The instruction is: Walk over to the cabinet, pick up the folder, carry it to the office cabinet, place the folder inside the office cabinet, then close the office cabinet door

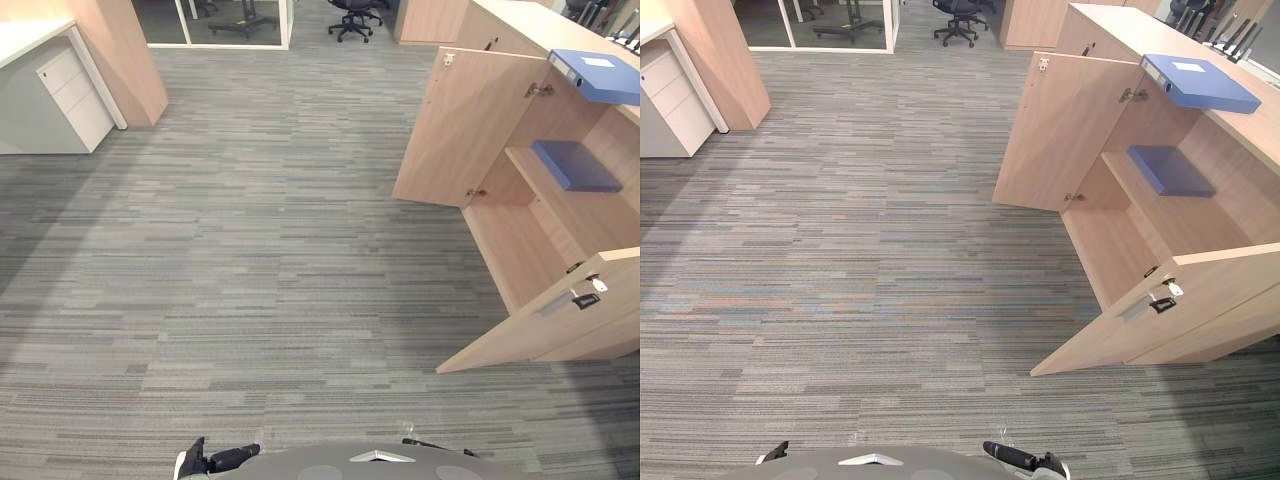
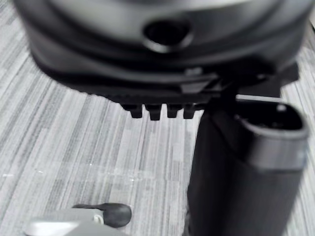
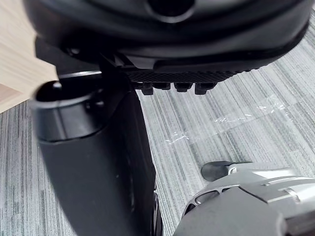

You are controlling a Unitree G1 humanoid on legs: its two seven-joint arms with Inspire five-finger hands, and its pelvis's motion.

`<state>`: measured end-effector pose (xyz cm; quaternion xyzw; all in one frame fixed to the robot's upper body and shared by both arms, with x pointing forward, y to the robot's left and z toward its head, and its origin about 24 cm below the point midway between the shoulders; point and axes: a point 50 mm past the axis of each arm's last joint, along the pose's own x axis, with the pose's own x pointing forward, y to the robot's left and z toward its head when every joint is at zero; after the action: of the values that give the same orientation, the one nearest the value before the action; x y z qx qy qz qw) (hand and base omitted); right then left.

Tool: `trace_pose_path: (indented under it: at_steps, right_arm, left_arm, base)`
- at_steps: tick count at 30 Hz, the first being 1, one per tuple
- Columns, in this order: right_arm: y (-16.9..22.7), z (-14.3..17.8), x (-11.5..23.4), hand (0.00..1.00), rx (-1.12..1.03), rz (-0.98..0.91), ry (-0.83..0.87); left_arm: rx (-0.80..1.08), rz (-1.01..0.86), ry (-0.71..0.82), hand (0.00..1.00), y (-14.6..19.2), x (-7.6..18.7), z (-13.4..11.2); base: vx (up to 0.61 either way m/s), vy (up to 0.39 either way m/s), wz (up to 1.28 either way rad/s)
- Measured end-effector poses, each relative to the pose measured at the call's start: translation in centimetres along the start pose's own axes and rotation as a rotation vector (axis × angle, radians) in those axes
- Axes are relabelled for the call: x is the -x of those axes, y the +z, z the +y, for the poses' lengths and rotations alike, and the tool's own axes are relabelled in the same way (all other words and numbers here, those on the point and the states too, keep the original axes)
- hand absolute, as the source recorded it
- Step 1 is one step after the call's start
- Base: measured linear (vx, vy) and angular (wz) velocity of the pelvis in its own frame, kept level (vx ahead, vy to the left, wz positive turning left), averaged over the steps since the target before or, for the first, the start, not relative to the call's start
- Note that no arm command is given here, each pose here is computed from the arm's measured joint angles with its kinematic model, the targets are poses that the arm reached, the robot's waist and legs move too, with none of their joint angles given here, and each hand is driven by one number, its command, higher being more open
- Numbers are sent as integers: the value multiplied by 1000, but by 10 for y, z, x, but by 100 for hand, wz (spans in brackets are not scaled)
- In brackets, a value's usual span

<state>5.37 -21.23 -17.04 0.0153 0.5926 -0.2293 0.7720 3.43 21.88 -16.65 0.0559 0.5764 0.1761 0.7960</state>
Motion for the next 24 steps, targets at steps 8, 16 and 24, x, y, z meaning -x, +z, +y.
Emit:
trace_pose_path:
  at_steps: [8, 16, 24]
  right_arm:
    - [0, 1, 0, 100, -2, 0, 3]
    - [1, 2, 0, 100, -2, -3, 4]
    - [5, 5, 0, 100, 5, -14, 7]
  left_arm:
    - [2, -19, -4, 100, 0, 1, 1]
    - [8, -25, -2, 100, 1, 1, 1]
    - [42, -24, 0, 100, 2, 0, 3]
  base:
    - [-50, -20, 0]
    - [-18, -7, 0]
    - [0, 0, 0]
